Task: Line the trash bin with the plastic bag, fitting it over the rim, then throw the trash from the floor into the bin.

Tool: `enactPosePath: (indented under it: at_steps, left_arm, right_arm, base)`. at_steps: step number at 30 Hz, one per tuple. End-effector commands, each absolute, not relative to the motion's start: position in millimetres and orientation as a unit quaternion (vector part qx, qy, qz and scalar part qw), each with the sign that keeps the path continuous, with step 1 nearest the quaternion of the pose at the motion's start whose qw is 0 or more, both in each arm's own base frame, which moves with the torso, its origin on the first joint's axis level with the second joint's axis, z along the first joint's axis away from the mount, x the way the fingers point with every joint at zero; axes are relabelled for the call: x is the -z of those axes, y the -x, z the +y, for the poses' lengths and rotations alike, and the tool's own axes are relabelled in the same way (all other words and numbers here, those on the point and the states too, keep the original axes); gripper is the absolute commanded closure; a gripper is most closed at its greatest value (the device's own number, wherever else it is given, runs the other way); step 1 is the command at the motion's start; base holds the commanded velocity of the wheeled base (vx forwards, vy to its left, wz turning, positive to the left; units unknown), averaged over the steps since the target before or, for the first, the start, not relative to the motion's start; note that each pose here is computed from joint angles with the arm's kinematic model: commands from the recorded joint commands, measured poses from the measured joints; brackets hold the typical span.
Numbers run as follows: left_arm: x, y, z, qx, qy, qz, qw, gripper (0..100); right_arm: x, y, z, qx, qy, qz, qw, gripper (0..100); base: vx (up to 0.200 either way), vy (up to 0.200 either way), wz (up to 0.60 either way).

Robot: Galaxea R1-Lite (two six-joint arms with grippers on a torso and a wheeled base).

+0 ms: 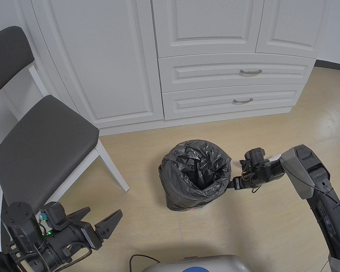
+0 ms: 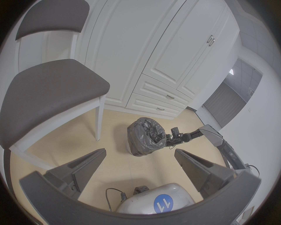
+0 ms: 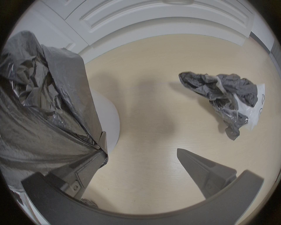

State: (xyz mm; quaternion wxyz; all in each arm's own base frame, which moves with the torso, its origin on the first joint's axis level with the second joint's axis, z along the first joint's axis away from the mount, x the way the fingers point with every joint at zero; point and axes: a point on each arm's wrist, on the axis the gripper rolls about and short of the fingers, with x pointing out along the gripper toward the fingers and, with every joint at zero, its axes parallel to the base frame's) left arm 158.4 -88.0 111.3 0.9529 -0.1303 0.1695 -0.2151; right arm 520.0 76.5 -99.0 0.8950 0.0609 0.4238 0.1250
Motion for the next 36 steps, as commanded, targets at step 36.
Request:
enactPosePath:
  at_steps: [36]
  left_arm:
    - [72, -437, -138, 0.204, 0.079, 0.254, 0.942, 0]
  right_arm:
    - [24, -440, 82, -0.111, -0.377, 0.242, 0.887, 0]
  base:
    - [0.0, 0.0, 0.0]
